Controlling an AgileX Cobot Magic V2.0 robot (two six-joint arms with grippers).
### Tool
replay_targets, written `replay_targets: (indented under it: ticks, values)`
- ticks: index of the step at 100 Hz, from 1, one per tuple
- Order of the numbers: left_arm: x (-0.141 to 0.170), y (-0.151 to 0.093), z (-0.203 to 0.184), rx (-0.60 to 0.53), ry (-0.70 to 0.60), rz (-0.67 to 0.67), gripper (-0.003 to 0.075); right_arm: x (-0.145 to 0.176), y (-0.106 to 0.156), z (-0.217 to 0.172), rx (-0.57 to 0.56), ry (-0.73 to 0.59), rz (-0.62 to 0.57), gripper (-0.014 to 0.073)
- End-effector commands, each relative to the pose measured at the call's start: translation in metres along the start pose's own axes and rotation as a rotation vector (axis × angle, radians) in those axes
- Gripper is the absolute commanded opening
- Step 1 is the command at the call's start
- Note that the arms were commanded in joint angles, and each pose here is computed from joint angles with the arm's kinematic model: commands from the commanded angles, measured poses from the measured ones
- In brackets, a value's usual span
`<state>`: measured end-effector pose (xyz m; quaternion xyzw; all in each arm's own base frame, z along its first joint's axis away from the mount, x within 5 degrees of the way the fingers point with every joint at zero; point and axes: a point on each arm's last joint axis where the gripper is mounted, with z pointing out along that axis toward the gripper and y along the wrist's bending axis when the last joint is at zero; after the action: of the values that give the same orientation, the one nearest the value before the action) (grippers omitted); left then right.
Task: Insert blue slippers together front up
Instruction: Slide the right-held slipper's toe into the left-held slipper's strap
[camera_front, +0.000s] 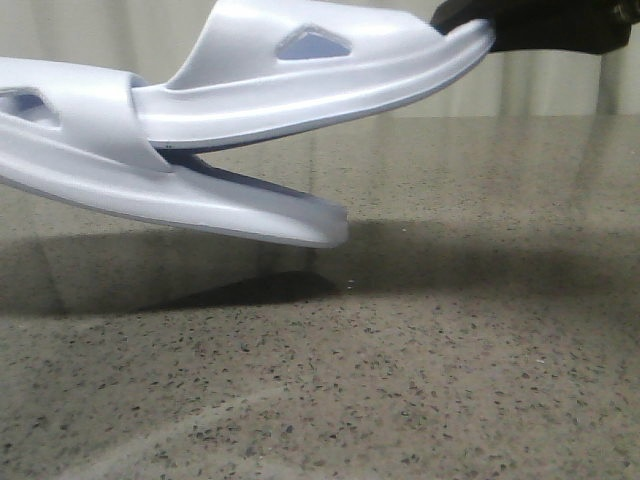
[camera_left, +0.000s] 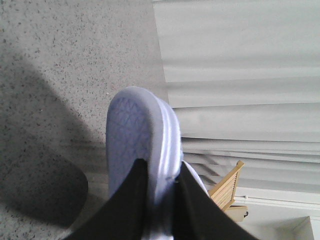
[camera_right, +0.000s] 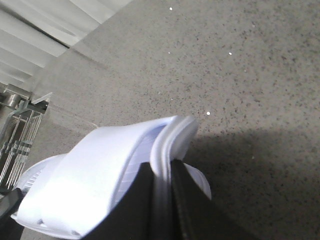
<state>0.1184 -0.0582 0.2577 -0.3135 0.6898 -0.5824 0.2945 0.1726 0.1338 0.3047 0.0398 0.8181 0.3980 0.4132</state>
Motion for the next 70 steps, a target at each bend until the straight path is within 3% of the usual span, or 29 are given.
replay_targets:
  ticks: [1, 19, 43, 52, 70]
  values:
    - [0.0165, -0.0244, -0.0021, 0.175, 0.204, -0.058, 0.0016, 0.0001, 0.0194, -0.0043, -0.078, 0.056, -0.045, -0.0107]
    - [0.0177, -0.0249, -0.0025, 0.183, 0.216, -0.043, 0.0016, -0.0012, 0.0191, -0.0043, -0.074, 0.045, -0.102, -0.0107]
    - [0.0171, -0.0246, -0.0023, 0.18, 0.209, -0.039, 0.0016, -0.0039, 0.0169, -0.0046, -0.049, 0.014, -0.267, -0.0092]
    - [0.0165, -0.0244, -0.0021, 0.177, 0.202, -0.039, 0.0016, -0.0041, 0.0163, -0.0046, -0.042, 0.012, -0.311, 0.0001]
    - [0.0147, -0.0235, -0.0016, 0.168, 0.182, -0.039, 0.0016, -0.0071, 0.0147, -0.0051, -0.03, -0.01, -0.338, 0.0343]
